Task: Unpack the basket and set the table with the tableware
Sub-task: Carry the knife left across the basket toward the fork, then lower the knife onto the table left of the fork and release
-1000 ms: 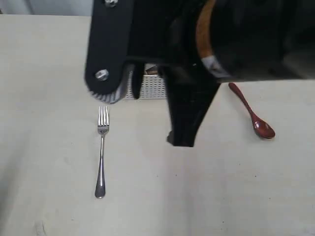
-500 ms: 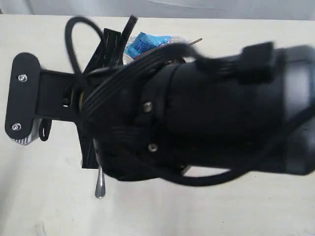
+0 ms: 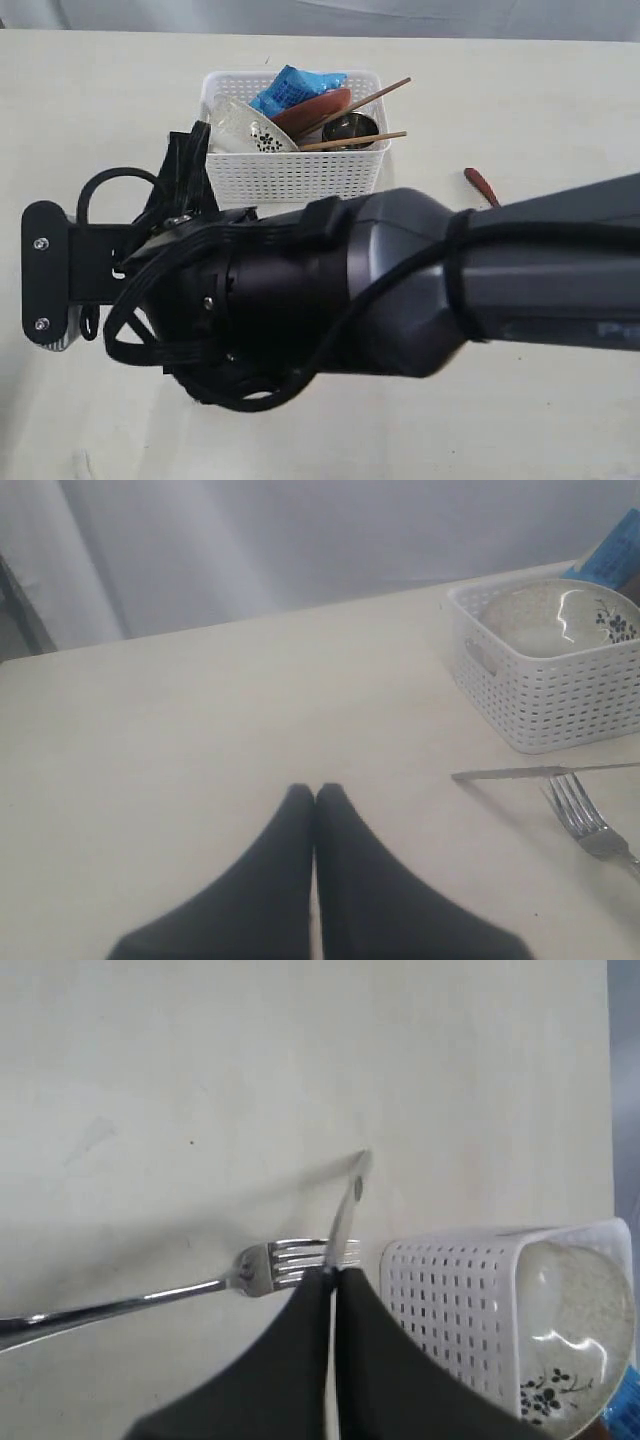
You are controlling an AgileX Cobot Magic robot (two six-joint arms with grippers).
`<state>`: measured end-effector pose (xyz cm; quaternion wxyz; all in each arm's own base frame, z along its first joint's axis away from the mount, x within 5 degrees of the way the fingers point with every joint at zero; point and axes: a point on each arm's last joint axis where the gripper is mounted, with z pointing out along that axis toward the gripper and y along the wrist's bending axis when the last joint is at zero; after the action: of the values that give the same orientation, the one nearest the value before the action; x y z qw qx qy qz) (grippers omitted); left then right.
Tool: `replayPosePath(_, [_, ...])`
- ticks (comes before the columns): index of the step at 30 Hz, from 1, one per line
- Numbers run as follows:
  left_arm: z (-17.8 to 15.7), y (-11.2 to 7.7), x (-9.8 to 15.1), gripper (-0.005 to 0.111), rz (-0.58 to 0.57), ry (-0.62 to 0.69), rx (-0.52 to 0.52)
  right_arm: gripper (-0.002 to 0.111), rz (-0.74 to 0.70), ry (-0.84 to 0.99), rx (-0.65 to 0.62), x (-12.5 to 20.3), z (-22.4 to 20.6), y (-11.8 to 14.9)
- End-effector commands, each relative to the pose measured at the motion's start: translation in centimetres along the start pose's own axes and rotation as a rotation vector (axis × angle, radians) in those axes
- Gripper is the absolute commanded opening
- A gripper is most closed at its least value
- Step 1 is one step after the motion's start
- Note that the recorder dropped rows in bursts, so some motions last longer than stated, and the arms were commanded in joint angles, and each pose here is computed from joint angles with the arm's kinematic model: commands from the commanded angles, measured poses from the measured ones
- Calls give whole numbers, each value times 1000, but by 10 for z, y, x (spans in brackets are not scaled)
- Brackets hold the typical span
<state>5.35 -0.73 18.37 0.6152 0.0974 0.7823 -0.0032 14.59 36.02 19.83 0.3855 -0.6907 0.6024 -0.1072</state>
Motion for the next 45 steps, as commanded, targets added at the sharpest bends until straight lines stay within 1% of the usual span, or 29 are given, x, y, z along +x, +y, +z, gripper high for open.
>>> replayPosePath(1, [0, 0, -1, 0, 3, -13, 2, 0, -19, 89, 22, 8, 10, 3])
replayPosePath(5, [0, 0, -1, 0, 3, -13, 2, 0, -64, 154, 22, 15, 20, 9])
replayPosePath(8, [0, 0, -1, 0, 5, -13, 2, 0, -68, 172, -1, 17, 28, 17])
replayPosePath(10, [0, 0, -1, 0, 5, -13, 2, 0, -51, 223, -28, 24, 39, 25])
replayPosePath(12, [0, 0, -1, 0, 5, -13, 2, 0, 50, 294, -40, 37, 49, 24])
replayPosePath(13, [0, 0, -1, 0, 5, -13, 2, 0, 151, 310, -49, 41, 52, 21])
replayPosePath(16, [0, 0, -1, 0, 5, -13, 2, 0, 405, 323, -107, 45, 49, 0])
replayPosePath(17, [0, 0, -1, 0, 5, -13, 2, 0, 471, 279, -143, 39, 44, -13])
replayPosePath(18, [0, 0, -1, 0, 5, -13, 2, 0, 513, 236, -180, 33, 37, -23])
replayPosePath(20, [0, 0, -1, 0, 5, -13, 2, 0, 525, 155, -280, 12, 21, -41])
replayPosePath(21, [0, 0, -1, 0, 5, -13, 2, 4, 509, 134, -335, 3, 14, -48])
replayPosePath(22, [0, 0, -1, 0, 5, -13, 2, 12, 518, 129, -373, -6, 9, -54])
replayPosePath(23, [0, 0, -1, 0, 5, -13, 2, 22, 532, 122, -392, -12, 4, -61])
replayPosePath(25, [0, 0, -1, 0, 5, -13, 2, 36, 549, 95, -375, -20, -4, -73])
replayPosePath(26, [0, 0, -1, 0, 5, -13, 2, 38, 567, 45, -339, -26, -17, -87])
replayPosePath(27, [0, 0, -1, 0, 5, -13, 2, 37, 574, 13, -314, -28, -26, -95])
replayPosePath(28, [0, 0, -1, 0, 5, -13, 2, 29, 592, -38, -259, -28, -43, -108])
replayPosePath(32, [0, 0, -1, 0, 5, -13, 2, -1, 607, -101, -149, -12, -87, -129])
replayPosePath(34, [0, 0, -1, 0, 5, -13, 2, 0, 634, -158, -112, 1, -111, -135])
replayPosePath(35, [0, 0, -1, 0, 5, -13, 2, 0, 639, -229, -80, 14, -137, -137])
replayPosePath(36, [0, 0, -1, 0, 5, -13, 2, 0, 633, -261, -60, 23, -149, -137])
replayPosePath(39, [0, 0, -1, 0, 5, -13, 2, 0, 638, -405, -7, 62, -200, -123])
replayPosePath(45, [0, 0, -1, 0, 5, -13, 2, 0, 668, -566, 68, 108, -259, -109])
